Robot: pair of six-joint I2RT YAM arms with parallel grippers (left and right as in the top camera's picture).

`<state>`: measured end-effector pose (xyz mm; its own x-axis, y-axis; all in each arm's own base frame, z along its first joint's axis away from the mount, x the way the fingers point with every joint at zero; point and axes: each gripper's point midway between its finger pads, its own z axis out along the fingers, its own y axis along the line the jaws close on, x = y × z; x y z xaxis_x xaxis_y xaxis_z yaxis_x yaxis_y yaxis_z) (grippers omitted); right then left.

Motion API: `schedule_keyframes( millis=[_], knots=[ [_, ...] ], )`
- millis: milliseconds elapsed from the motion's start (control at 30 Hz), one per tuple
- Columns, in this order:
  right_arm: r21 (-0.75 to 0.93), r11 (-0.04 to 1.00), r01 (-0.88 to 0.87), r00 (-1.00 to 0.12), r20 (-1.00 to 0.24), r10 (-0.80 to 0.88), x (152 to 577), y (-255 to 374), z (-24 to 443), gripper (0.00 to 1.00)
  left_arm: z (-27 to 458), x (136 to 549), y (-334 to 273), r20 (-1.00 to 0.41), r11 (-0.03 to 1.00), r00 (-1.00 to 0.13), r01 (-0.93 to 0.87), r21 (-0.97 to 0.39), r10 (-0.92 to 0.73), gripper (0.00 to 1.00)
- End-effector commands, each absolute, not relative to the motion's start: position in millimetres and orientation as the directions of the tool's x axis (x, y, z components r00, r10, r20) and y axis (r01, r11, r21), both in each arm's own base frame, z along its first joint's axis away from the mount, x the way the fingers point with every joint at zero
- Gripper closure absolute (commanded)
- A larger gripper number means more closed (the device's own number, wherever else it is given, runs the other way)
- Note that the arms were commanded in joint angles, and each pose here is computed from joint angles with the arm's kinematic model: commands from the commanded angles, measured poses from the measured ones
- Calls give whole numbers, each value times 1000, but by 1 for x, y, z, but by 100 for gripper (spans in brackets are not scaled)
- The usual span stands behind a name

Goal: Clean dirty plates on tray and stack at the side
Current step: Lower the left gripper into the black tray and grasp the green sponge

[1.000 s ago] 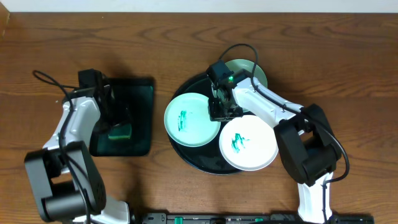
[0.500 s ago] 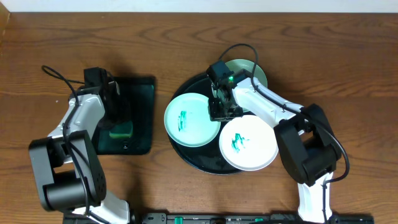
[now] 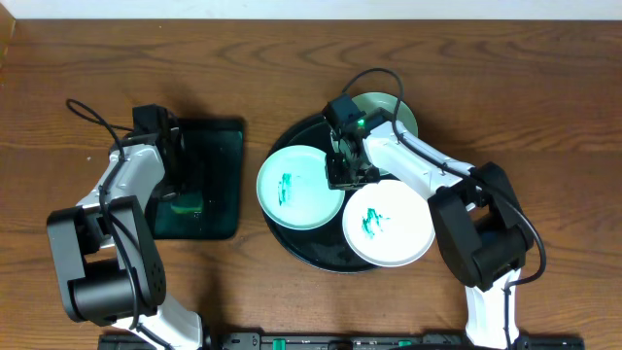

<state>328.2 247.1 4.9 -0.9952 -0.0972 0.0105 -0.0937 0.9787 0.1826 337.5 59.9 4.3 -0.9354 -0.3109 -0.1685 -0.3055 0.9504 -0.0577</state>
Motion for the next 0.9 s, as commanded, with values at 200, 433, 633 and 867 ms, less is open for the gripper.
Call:
schedule_keyframes(
  millis=[200,433,633,867],
  knots=[
    [126,986,-113,-989,85,-124,307,234,-16,99,26,346,32,-197,961,-942,-258,-98,-273,93],
    [127,985,-121,-988,84,-132,308,234,-16,99,93,354,32,-399,963,-883,-269,-2,-247,93],
    [129,983,-129,-987,79,-140,308,235,-16,99,124,349,48,-489,936,-829,-346,66,-272,93],
    [131,982,-139,-986,76,-150,309,235,-16,99,128,355,32,-497,955,-827,-295,-14,-262,93]
  ],
)
